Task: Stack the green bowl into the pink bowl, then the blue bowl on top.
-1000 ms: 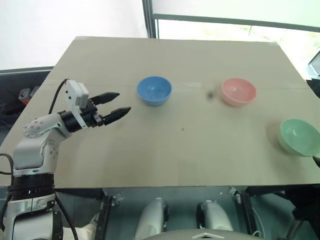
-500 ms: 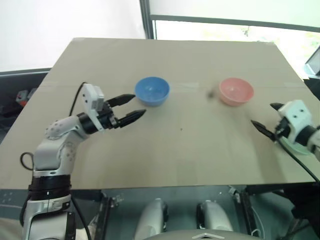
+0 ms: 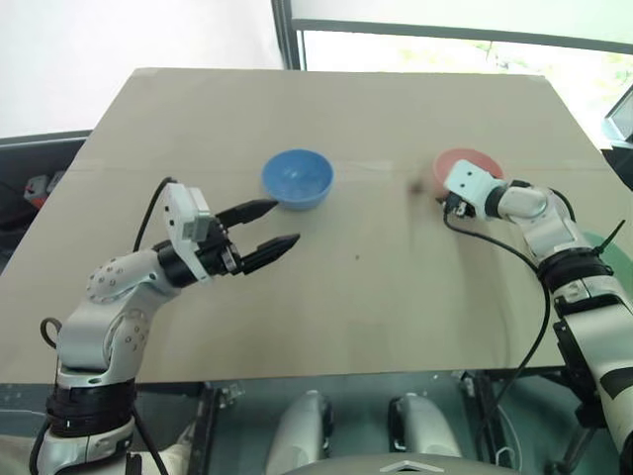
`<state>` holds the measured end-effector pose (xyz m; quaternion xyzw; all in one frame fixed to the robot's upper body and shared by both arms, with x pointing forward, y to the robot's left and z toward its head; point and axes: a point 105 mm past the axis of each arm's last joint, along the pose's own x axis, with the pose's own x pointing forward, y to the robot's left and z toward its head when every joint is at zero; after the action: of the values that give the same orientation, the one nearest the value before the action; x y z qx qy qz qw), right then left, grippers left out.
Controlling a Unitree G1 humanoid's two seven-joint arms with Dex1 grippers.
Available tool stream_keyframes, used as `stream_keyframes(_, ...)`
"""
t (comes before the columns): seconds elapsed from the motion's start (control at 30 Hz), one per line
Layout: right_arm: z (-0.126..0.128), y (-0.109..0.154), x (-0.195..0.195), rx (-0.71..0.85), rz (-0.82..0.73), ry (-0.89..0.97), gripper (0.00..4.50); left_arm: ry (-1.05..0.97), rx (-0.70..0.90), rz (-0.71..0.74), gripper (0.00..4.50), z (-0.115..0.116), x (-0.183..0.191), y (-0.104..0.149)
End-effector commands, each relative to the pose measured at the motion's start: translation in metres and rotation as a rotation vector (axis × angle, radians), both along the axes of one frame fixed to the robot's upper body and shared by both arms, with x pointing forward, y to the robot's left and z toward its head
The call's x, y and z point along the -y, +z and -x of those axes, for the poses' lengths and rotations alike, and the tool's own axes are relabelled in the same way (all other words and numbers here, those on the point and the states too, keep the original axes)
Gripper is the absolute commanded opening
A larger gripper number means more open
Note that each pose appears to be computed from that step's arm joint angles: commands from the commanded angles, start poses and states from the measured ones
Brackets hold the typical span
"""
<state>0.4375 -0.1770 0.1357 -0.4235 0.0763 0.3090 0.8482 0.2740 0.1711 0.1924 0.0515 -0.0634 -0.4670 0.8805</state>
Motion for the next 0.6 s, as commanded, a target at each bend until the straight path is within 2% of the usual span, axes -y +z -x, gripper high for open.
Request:
stream_keyframes(0.03, -0.002, 0.015, -0.002, 0.032, 0.007, 0.036, 0.48, 0.016, 0.056, 0.014, 3.81, 0.009, 0.001, 0.012)
stream_keyframes(0.07, -0.002, 0.016, -0.003, 0.031, 0.004, 0.039, 0.21, 0.021, 0.054, 0.017, 3.81, 0.010, 0.001, 0.012)
stream_keyframes(0.17, 0.002, 0.022, -0.011, 0.031, -0.027, 0.076, 0.21, 0.036, 0.050, 0.018, 3.81, 0.009, -0.001, 0.009)
stream_keyframes(0.23, 0.016, 0.024, -0.025, 0.008, -0.048, 0.171, 0.21, 0.048, 0.047, 0.020, 3.81, 0.008, -0.002, 0.007)
stream_keyframes(0.3, 0.042, 0.023, -0.047, -0.026, -0.085, 0.289, 0.21, 0.052, 0.045, 0.020, 3.81, 0.008, -0.003, 0.006)
stream_keyframes(0.4, 0.106, 0.003, -0.095, -0.147, -0.158, 0.466, 0.21, 0.046, 0.037, 0.021, 3.81, 0.006, -0.003, 0.004)
stream_keyframes(0.5, 0.129, -0.008, -0.112, -0.196, -0.186, 0.486, 0.21, 0.031, 0.031, 0.021, 3.81, 0.005, 0.000, 0.003)
stream_keyframes(0.6, 0.139, -0.014, -0.125, -0.231, -0.215, 0.482, 1.04, 0.014, 0.028, 0.018, 3.81, 0.004, 0.001, 0.003)
